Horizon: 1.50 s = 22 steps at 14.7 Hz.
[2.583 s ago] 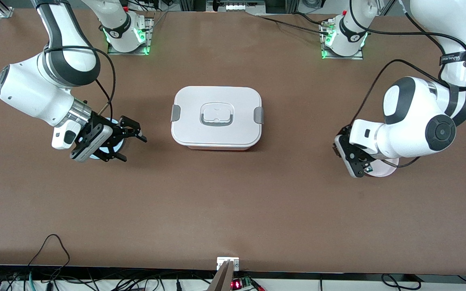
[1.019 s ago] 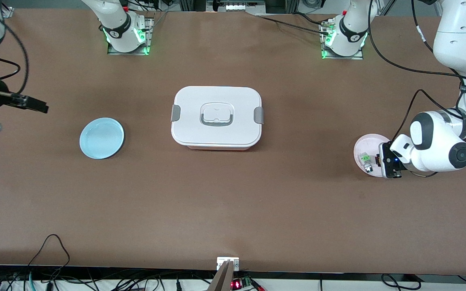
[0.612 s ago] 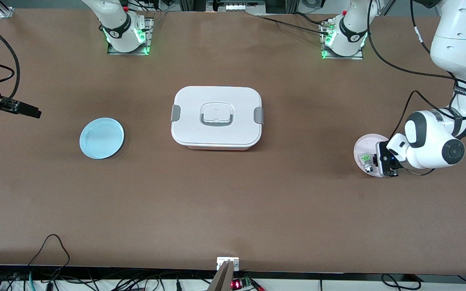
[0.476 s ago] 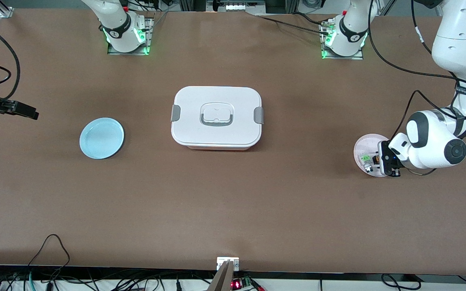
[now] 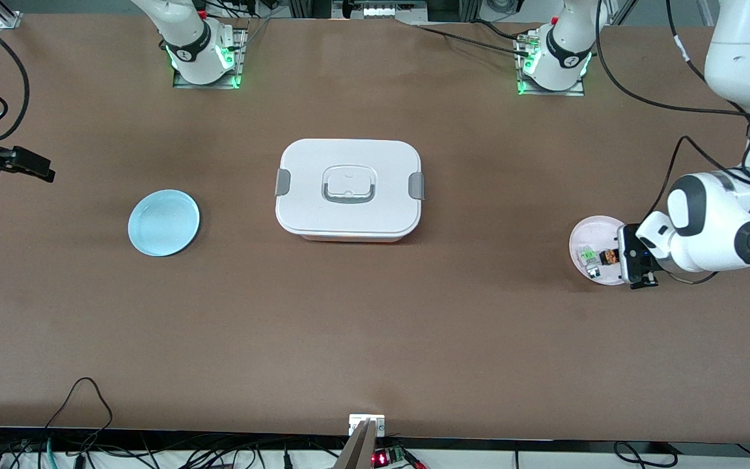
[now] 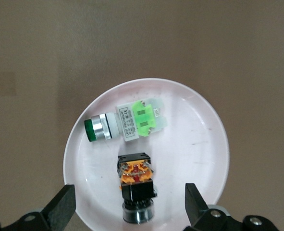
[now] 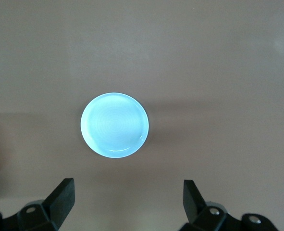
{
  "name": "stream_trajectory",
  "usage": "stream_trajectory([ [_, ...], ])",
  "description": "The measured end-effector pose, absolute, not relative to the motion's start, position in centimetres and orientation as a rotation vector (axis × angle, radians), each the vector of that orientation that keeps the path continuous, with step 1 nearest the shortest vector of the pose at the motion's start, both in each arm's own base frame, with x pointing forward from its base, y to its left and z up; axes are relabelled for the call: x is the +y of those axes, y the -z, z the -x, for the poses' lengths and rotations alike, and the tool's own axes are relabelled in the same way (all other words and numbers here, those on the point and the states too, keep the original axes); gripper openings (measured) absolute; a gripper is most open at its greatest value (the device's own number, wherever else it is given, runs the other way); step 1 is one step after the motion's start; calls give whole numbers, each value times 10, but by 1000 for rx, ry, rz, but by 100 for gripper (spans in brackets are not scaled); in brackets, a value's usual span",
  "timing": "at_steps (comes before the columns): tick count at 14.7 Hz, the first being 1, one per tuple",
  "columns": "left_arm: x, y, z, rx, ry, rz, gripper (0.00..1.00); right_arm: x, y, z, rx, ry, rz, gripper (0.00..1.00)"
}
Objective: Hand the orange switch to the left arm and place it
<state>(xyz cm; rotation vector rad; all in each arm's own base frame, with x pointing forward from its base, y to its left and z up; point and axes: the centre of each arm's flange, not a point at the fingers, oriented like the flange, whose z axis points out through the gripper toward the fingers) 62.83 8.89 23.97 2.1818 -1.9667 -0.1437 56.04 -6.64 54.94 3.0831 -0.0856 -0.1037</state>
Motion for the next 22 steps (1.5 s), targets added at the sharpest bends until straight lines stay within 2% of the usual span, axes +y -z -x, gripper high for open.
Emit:
stream_trajectory([
  [3,83,-282,-635,-1916,179,-2190,100,-64,-553,-548,-83,124,-3085,100],
  [8,74,-349,-644,-1776,287,-2214,100,-63,-569,-547,-165,67,-3080,100],
  [13,11,-431,-638,-1567,420,-2376,100,-62,-583,-542,-160,61,-3081,100],
  [18,-16,-521,-611,-1178,418,-2710,100,-62,-593,-529,-157,96,-3082,100],
  [22,-23,-554,-595,-708,431,-2929,100,-61,-597,-527,-158,89,-3082,100],
])
